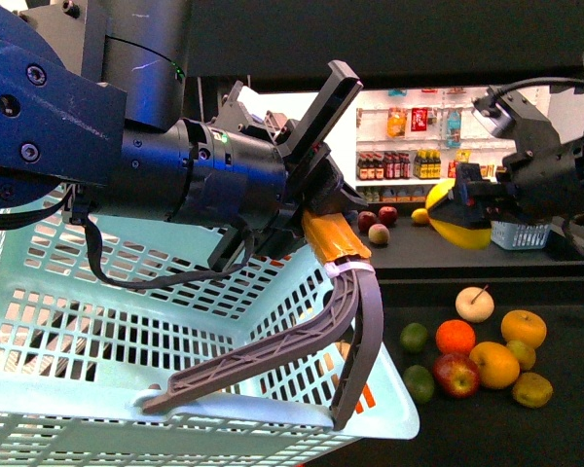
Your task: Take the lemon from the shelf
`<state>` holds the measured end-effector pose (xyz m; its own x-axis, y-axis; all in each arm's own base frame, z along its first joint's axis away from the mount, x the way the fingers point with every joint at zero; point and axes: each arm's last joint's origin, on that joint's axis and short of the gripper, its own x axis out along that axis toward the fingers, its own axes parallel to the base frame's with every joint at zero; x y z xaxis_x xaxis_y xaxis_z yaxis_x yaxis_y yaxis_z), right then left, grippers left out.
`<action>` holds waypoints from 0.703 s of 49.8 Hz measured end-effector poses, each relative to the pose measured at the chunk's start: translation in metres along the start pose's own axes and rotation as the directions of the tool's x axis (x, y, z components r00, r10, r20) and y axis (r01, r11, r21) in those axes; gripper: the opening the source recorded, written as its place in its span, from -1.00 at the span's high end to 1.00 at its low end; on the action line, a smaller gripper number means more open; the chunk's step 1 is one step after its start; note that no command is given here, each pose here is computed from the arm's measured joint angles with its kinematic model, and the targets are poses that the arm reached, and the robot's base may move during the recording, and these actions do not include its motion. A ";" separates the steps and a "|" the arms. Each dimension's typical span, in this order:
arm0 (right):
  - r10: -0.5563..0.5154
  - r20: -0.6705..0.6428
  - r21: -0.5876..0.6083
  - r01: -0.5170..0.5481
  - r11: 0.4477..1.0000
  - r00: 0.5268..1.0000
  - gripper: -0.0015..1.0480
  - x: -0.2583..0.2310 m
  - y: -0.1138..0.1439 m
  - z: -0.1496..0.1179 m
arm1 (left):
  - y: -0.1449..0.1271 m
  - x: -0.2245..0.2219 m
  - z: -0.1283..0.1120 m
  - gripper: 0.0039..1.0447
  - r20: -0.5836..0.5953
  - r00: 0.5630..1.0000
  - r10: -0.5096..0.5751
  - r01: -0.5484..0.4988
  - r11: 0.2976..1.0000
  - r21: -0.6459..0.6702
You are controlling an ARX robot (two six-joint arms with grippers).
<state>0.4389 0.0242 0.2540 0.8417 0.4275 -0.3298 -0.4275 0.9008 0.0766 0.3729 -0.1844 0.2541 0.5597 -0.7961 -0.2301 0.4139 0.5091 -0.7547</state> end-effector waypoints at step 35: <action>0.210 -0.069 0.050 -0.207 0.977 0.975 -0.03 0.014 0.086 -0.028 | 0.001 -0.001 0.001 0.85 0.011 1.000 0.011 -0.011 1.000 -0.001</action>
<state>0.4049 0.1053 0.2298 0.7083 0.6008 -0.3706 -0.5754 0.7955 0.1898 0.3737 -0.1832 0.2541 0.5717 -0.7870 -0.2318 0.4073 0.5175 -0.7525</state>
